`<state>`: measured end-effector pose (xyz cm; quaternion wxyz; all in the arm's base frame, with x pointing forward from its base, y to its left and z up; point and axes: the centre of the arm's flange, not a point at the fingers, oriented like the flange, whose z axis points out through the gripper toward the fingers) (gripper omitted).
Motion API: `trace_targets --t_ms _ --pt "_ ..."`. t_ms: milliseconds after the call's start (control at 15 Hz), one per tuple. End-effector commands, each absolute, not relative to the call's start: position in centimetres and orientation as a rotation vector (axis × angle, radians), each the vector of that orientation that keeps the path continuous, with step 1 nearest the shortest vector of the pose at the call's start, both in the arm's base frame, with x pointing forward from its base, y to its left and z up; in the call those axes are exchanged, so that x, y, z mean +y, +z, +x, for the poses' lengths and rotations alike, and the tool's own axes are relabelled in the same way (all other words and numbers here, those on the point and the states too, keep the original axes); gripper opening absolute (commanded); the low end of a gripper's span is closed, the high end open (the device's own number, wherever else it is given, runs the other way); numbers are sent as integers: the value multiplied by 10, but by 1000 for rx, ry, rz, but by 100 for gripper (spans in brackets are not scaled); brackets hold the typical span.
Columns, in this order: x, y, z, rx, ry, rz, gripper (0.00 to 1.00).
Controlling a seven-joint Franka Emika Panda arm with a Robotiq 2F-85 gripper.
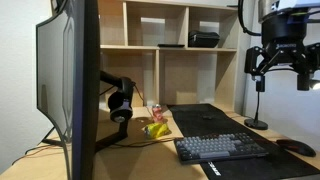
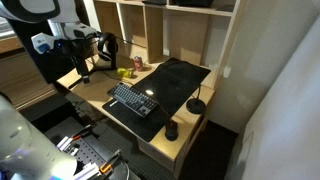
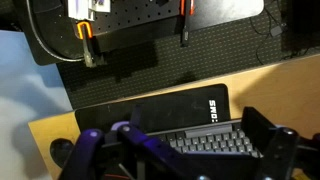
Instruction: Pick up the yellow can and set it upright
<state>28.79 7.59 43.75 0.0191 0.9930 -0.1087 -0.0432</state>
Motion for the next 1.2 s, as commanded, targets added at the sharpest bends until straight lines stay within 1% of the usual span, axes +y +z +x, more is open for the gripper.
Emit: trace_targets --t_ms 0,133,200,400,467,533,733,800,933,1067,1133 --pt "76 438 288 -337 -134 3082 100" --pt "79 437 285 -371 -219 3128 100" --pt "86 438 281 -481 -309 3152 100" --pt "103 439 273 -739 -411 3114 100" --pt "118 460 341 -829 -443 3104 100" --pt "97 441 279 -696 -360 3125 100" --pt "110 458 310 -792 -381 3117 100" --pt "118 445 316 -849 -416 3061 100" --pt "133 421 343 -1047 -577 2989 100" --pt "141 403 362 -1204 -636 2926 100" --pt "145 387 379 -1306 -626 2904 100"
